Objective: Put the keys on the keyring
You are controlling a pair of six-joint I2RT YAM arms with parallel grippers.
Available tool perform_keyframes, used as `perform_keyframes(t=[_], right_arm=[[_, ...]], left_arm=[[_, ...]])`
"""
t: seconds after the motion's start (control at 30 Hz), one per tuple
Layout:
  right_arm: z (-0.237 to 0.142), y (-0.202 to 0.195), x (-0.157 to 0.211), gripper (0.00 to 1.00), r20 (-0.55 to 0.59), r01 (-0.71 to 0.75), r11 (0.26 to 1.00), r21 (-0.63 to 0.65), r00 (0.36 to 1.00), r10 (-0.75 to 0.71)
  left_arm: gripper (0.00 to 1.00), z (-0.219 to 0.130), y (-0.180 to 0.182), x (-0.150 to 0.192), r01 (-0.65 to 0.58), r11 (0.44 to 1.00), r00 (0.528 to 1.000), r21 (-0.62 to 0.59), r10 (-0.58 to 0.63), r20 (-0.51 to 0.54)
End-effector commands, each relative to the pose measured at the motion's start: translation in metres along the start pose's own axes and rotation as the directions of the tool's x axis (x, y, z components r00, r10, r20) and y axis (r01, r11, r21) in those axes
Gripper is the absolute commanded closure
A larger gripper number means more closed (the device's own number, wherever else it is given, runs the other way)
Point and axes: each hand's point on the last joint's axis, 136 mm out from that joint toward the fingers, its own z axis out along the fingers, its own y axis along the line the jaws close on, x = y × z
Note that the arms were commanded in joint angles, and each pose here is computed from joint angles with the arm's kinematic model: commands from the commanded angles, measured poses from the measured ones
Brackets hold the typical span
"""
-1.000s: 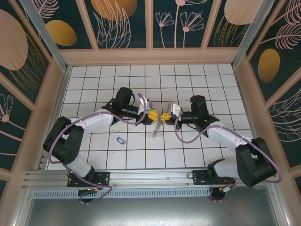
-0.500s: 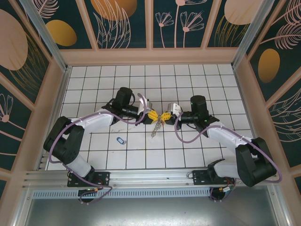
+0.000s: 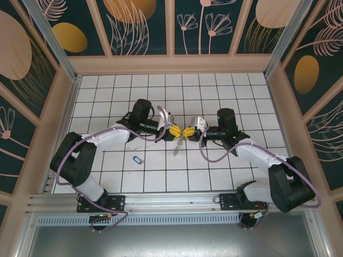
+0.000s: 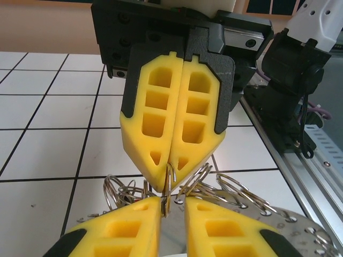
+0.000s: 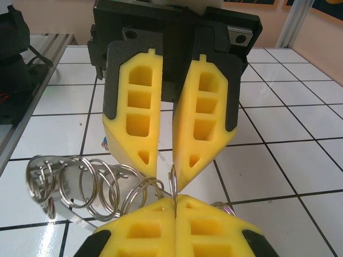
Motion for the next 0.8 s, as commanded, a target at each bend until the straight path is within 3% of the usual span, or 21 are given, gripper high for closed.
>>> perform_keyframes(t=[0.0, 0.57, 0.7, 0.77], right_arm=[[0.001, -0.002, -0.011, 1.0, 0.037, 0.047, 0.999, -0.01, 0.998, -0.046], [0.001, -0.003, -0.013, 1.0, 0.037, 0.045, 0.999, 0.002, 0.998, -0.045], [0.0, -0.009, -0.008, 0.9, 0.002, 0.043, 0.998, 0.052, 0.999, -0.043], [-0.003, -0.011, -0.004, 0.79, -0.033, 0.047, 0.996, 0.082, 0.998, -0.044]], left_arm=[[0.83, 0.002, -0.002, -0.012, -0.03, 0.999, 0.999, 0.023, 0.029, 0.029], [1.0, 0.0, 0.0, -0.008, -0.048, 0.998, 0.999, -0.03, 0.048, 0.005], [1.0, -0.002, 0.005, -0.011, -0.053, 0.996, 0.999, -0.065, 0.054, 0.009], [1.0, -0.004, 0.008, -0.012, -0.057, 0.994, 0.998, -0.097, 0.059, 0.016]])
